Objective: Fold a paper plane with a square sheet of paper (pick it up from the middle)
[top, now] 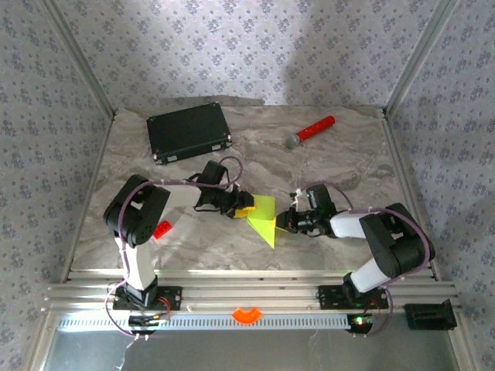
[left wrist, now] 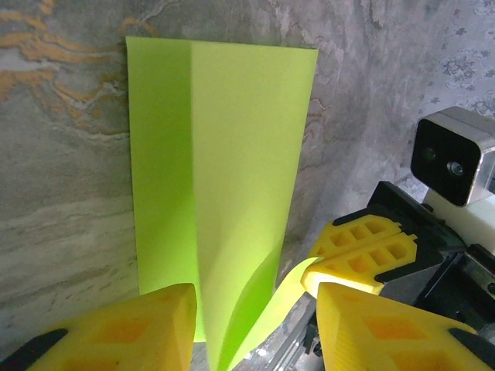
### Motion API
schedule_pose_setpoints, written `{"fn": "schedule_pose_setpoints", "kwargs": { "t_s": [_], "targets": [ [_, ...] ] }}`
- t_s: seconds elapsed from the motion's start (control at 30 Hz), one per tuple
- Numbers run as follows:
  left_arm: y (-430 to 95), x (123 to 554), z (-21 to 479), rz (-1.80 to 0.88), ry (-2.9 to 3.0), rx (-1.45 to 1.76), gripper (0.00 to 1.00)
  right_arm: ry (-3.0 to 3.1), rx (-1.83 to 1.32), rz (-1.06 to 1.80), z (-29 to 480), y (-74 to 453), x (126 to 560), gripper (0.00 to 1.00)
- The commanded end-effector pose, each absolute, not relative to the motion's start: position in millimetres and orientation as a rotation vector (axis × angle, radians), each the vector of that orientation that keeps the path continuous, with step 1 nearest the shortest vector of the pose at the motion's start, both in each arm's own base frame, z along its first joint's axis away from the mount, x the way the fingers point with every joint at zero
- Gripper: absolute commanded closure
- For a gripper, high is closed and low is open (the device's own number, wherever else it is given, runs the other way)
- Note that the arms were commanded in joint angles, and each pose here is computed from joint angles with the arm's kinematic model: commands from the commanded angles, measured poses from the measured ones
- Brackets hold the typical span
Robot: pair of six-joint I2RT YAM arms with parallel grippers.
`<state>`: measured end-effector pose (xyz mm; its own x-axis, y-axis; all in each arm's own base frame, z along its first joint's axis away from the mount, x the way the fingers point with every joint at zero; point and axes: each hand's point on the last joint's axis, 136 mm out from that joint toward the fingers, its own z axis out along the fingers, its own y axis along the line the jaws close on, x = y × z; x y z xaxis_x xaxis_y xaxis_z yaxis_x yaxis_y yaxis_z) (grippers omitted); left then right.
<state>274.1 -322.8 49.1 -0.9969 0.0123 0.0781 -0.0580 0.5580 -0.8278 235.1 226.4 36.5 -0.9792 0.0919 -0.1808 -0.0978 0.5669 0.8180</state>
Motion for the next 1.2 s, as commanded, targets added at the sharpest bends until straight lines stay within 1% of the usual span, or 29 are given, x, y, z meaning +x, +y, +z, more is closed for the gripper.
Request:
{"fn": "schedule_pose_setpoints", "kwargs": {
  "t_s": [0.0, 0.13, 0.33, 0.53, 0.67, 0.77, 0.8, 0.87, 0.93, 1.0, 1.07, 1.17],
  "targets": [
    [-335, 278, 62, 1.536, -2.664, -0.014, 0.57, 2.579, -0.001, 1.404, 39, 225, 234, 0.94],
    [-338, 280, 64, 1.566, -2.649, -0.006, 0.62, 2.579, 0.007, 1.408, 38, 224, 233, 0.93],
    [-341, 279, 64, 1.576, -2.620, -0.027, 0.66, 2.577, 0.018, 1.411, 36, 221, 232, 0.93],
    [-345, 278, 59, 1.555, -2.614, -0.037, 0.67, 2.575, 0.028, 1.411, 36, 219, 232, 0.90],
    [-347, 276, 57, 1.538, -2.621, -0.051, 0.72, 2.574, 0.031, 1.412, 37, 218, 232, 0.90],
    [-347, 277, 55, 1.527, -2.630, -0.046, 0.79, 2.576, 0.033, 1.409, 36, 217, 232, 0.88],
    [-346, 277, 54, 1.519, -2.639, -0.040, 0.83, 2.578, 0.034, 1.408, 36, 217, 232, 0.86],
    [-343, 278, 54, 1.505, -2.666, -0.029, 0.87, 2.575, 0.043, 1.405, 38, 216, 233, 0.81],
    [-339, 280, 53, 1.486, -2.707, -0.009, 0.90, 2.569, 0.052, 1.395, 42, 216, 233, 0.70],
    [-334, 282, 53, 1.469, -2.750, 0.025, 0.93, 2.556, 0.056, 1.366, 49, 213, 236, 0.63],
    [-329, 284, 53, 1.452, -2.792, 0.066, 0.95, 2.556, 0.056, 1.306, 53, 208, 238, 0.59],
    [-319, 286, 51, 1.427, -2.859, 0.145, 0.96, 2.588, 0.064, 1.138, 57, 196, 242, 0.56]
  ]
}}
